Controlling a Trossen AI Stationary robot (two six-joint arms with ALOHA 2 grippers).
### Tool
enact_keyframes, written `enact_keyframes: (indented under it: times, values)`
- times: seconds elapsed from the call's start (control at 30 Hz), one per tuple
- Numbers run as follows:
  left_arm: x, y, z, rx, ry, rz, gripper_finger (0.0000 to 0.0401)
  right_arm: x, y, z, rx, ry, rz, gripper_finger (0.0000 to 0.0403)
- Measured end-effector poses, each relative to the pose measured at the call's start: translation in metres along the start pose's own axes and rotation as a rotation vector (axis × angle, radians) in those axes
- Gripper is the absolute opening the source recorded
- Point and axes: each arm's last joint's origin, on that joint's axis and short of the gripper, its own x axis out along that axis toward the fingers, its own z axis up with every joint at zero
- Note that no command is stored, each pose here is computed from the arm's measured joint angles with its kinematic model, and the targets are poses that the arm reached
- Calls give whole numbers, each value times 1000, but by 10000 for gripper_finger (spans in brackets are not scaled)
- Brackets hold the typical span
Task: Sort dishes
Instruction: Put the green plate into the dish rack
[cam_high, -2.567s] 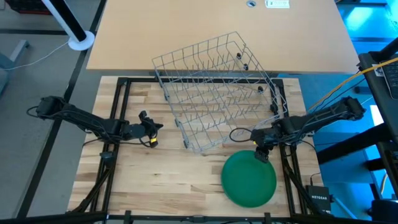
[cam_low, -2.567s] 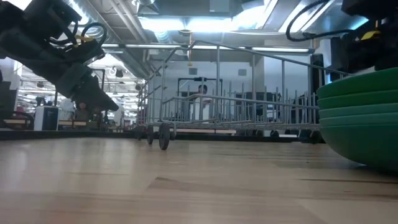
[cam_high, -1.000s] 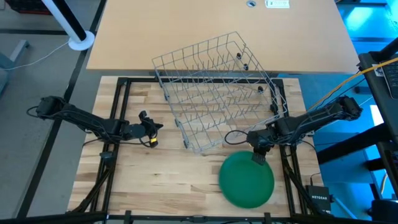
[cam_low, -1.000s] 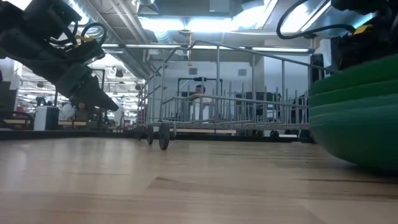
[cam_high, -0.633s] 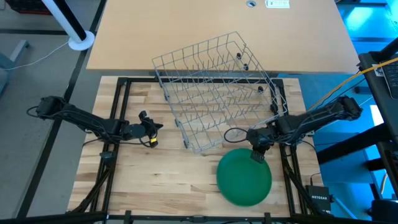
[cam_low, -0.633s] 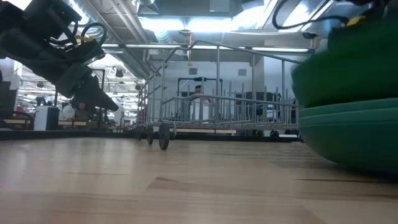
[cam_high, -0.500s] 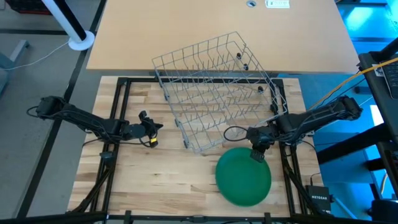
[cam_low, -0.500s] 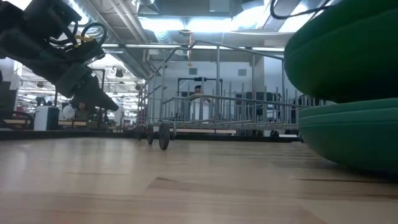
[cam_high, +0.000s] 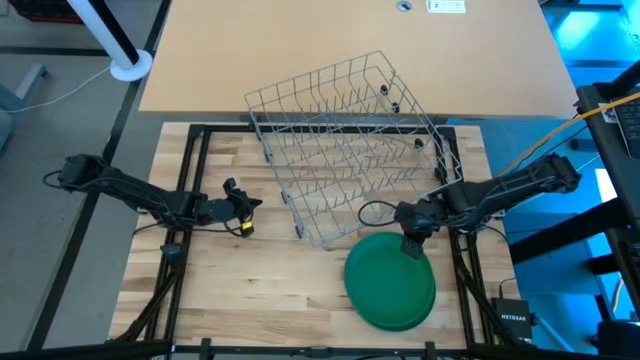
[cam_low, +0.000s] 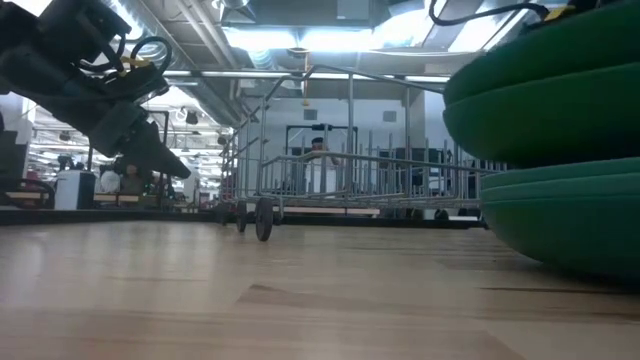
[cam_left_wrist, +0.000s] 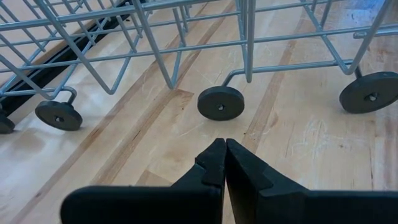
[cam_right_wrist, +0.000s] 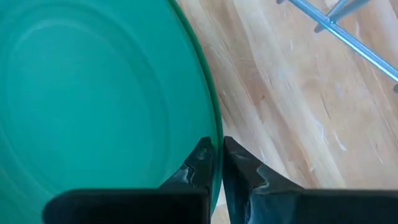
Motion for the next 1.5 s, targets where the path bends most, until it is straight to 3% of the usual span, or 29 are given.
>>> enact_keyframes:
  times: [0.93,1.0,1.13,1.3,1.5]
  values:
    - [0,0,0,-6,-2,2,4,1,0,0,-26,9,3,18]
    - [0,-1,5,-110,-44,-10,4,1,0,0,-26,8,3,18]
    - [-3,-3,26,-487,-219,-87,4,1,0,0,-26,8,4,19]
    - [-9,-1,47,-709,-400,-164,4,1,0,0,-26,9,6,18]
    - [-10,-3,50,-1022,-393,-273,4,1,0,0,-26,9,6,19]
